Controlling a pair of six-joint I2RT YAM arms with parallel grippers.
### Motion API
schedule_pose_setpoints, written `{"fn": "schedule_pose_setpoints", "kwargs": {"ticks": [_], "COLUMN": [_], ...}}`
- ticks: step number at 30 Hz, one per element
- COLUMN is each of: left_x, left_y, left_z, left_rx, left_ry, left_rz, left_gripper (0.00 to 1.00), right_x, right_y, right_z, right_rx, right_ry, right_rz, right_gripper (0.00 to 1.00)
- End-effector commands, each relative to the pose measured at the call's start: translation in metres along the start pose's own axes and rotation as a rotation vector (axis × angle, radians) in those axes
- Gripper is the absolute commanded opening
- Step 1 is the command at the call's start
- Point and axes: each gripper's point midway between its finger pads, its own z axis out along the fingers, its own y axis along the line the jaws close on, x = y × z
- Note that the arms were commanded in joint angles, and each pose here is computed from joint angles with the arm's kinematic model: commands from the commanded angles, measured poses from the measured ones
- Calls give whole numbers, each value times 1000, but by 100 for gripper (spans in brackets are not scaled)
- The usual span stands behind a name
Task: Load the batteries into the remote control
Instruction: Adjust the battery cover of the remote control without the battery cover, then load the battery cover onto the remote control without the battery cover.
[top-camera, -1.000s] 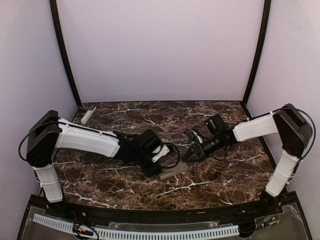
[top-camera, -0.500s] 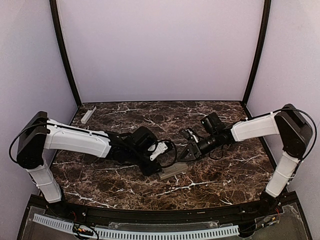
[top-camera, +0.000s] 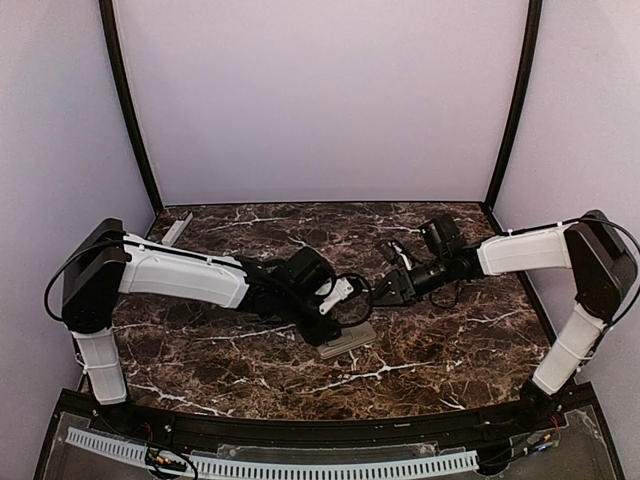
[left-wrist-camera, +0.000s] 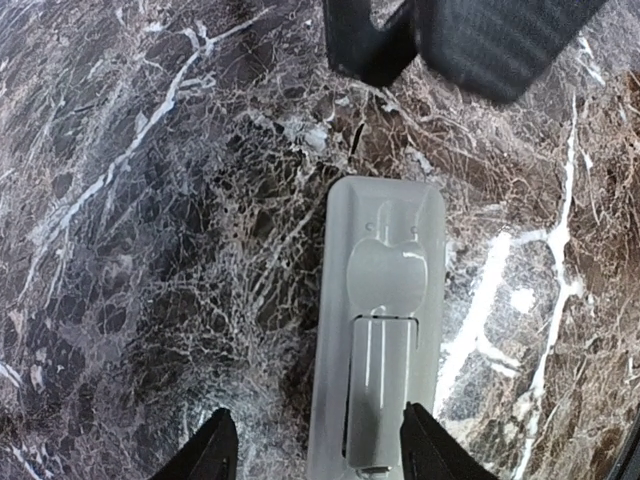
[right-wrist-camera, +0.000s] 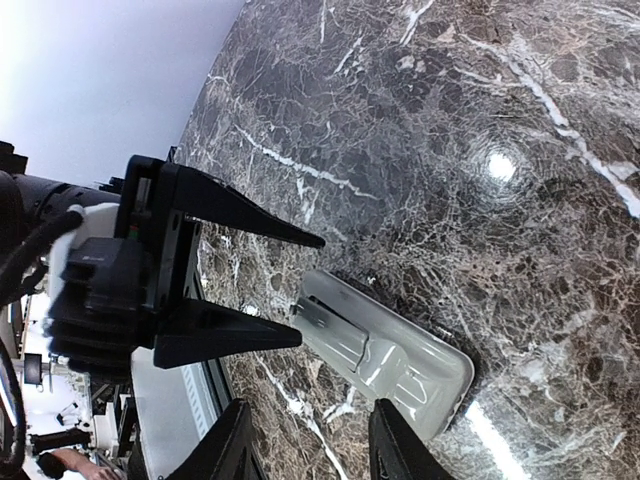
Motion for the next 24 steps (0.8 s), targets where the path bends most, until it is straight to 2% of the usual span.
{"fn": "schedule_pose_setpoints", "kwargs": {"ticks": [1, 6, 14, 19, 24], "left_x": [15, 47, 70, 42, -12], "left_y": [5, 2, 0, 3, 5], "left_z": [10, 31, 27, 13, -4], "left_rx": [-19, -6, 2, -13, -15], "left_ry": [77, 203, 288, 214, 93], "left_rz": [18, 38, 53, 51, 62], "left_gripper": [56, 53, 49, 55, 60], "right_x": [5, 6, 7, 6, 5], "right_y": [-2, -2, -4, -4, -4], "right_z": [-6, -7, -8, -7, -6], "right_rx": [7, 9, 15, 10, 7], "right_ry": [-2, -1, 2, 1, 1], "right_rz": [0, 2, 0, 1, 1], "right_gripper": [39, 39, 39, 39, 39]}}
